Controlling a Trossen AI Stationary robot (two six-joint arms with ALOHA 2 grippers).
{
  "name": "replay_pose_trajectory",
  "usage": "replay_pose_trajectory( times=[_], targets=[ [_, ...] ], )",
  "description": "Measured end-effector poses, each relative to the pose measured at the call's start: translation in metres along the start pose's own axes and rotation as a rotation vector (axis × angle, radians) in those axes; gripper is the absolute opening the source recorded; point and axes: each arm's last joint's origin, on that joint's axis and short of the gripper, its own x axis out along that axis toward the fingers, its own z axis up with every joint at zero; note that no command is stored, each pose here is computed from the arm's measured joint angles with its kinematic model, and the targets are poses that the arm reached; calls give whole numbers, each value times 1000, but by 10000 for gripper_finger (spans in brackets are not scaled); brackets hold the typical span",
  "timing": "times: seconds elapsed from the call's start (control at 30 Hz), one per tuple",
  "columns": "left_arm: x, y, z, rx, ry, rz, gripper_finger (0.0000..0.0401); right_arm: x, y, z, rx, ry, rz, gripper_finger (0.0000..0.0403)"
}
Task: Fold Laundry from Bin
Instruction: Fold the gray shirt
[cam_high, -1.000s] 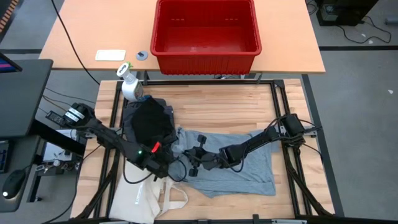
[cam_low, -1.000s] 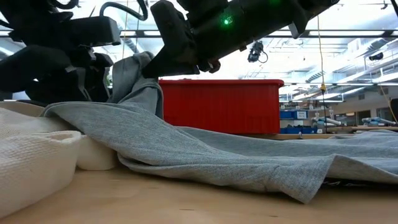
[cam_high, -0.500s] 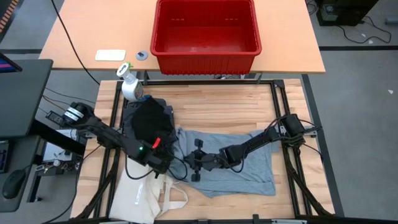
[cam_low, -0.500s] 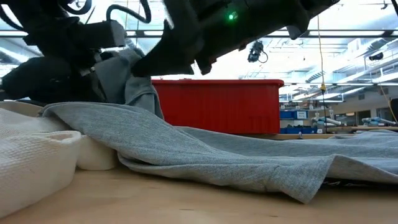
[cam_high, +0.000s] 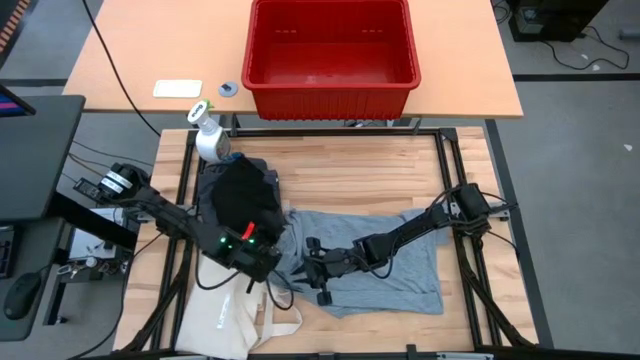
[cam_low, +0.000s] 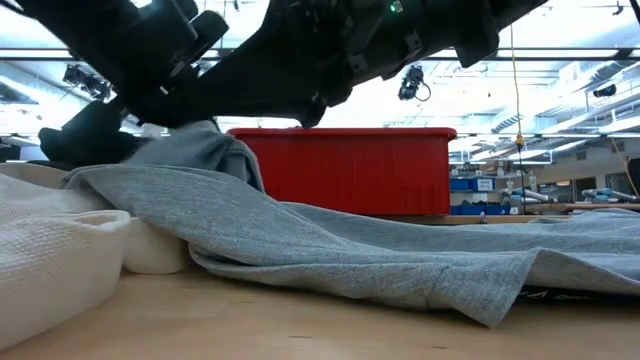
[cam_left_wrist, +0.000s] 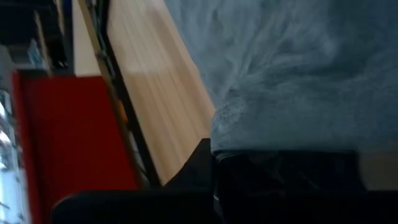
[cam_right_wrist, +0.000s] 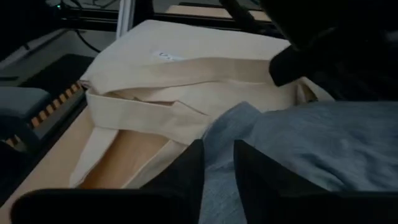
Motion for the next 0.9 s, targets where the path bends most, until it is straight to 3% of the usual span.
replay_pose_trajectory(
  times=[0.13,0.37,0.7,0.9],
  targets=[
    [4,6,4,34,-31,27,4,-1,8,-1,-20,-1,-4,115],
    [11,11,-1,35,0,20,3,-4,36,-7,-108,-12,-161,154],
    [14,15,-5,33,52,58,3,7,16,-10,-46,-35,-151,236],
    [14,17,0,-44,19,81,3,7,16,-15,-104,11,-142,252]
  ],
)
